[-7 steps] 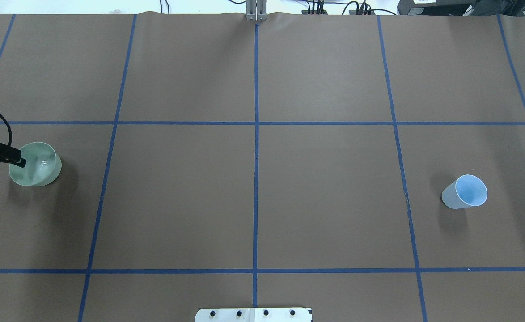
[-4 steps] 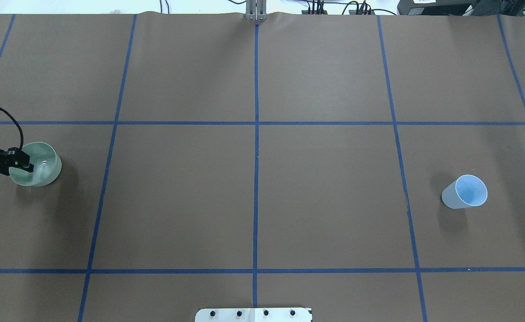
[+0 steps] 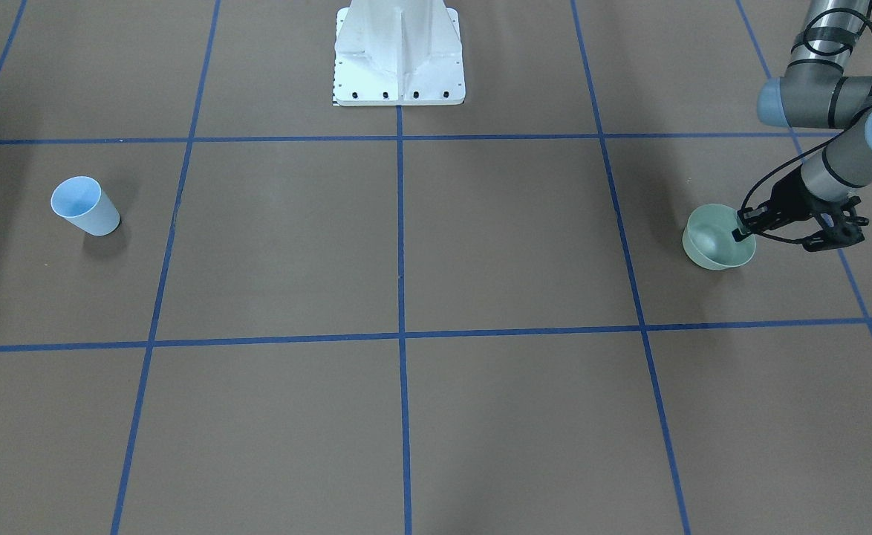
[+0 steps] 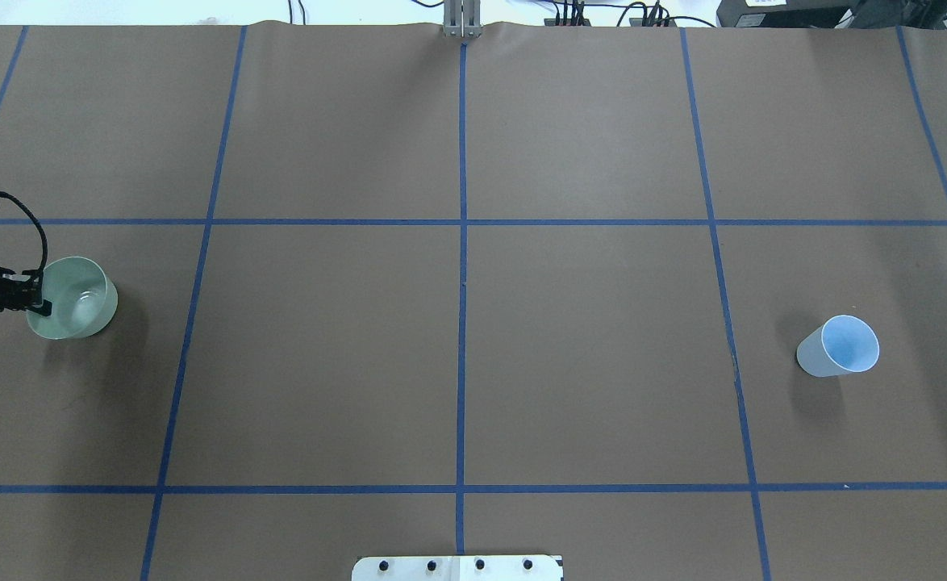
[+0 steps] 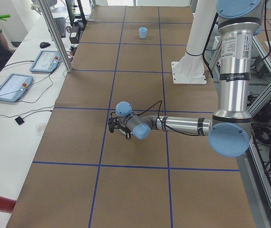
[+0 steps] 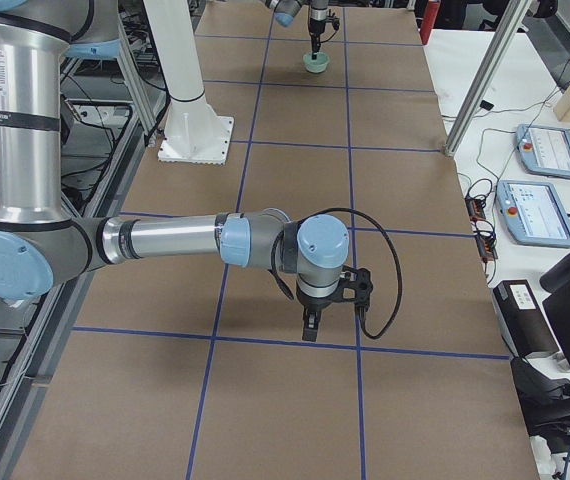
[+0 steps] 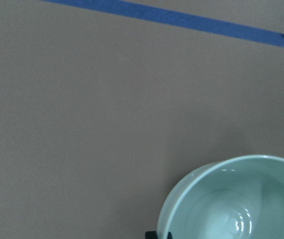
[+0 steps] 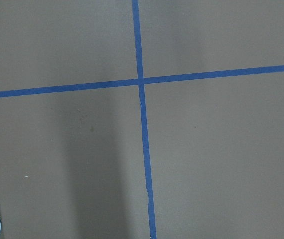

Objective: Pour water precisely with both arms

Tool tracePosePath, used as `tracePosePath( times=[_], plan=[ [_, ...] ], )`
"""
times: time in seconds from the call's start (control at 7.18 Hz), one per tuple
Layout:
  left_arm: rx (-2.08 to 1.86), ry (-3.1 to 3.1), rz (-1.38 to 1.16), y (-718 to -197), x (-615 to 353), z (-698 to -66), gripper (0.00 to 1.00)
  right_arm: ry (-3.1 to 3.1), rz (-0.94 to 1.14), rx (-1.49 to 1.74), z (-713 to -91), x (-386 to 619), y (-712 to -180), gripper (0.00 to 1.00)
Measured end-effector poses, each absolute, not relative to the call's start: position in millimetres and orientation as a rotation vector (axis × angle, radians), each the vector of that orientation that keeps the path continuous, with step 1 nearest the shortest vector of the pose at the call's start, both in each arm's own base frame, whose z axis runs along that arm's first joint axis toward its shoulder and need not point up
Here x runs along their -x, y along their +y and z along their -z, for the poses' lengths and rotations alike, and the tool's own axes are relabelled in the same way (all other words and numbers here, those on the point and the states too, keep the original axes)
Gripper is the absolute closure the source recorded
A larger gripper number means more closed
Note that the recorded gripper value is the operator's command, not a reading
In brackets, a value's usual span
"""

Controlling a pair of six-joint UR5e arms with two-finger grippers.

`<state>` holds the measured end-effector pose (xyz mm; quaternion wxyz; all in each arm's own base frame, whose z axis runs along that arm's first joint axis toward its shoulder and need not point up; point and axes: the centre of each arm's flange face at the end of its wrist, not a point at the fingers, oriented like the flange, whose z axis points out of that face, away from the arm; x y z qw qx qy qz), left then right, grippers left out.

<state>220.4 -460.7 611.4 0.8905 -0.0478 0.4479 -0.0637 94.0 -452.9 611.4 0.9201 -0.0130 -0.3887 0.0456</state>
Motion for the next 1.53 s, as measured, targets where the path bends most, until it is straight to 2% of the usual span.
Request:
tracePosePath(
  times=[0.28, 0.56, 0.97, 1.25, 1.53],
  plan=[
    [0.134, 0.985, 0.156, -484, -208, -554, 1.00, -0.799, -0.098, 0.024, -611, -96, -453, 0.01],
    [0.180, 0.988, 0.215, -525, -214, -426, 1.00, -0.799, -0.099, 0.022, -611, -97, -453, 0.01],
    [0.300, 0.975, 0.340, -544, -331, -252, 1.00, -0.799, -0.101, 0.021, -610, -98, -454, 0.01],
    [0.302, 0.962, 0.418, -541, -448, -192, 1.00, -0.798, -0.101, 0.022, -610, -98, -454, 0.01],
    [0.295, 0.987, 0.469, -550, -520, -184, 1.00, -0.798, -0.101, 0.024, -611, -98, -455, 0.01]
  ],
)
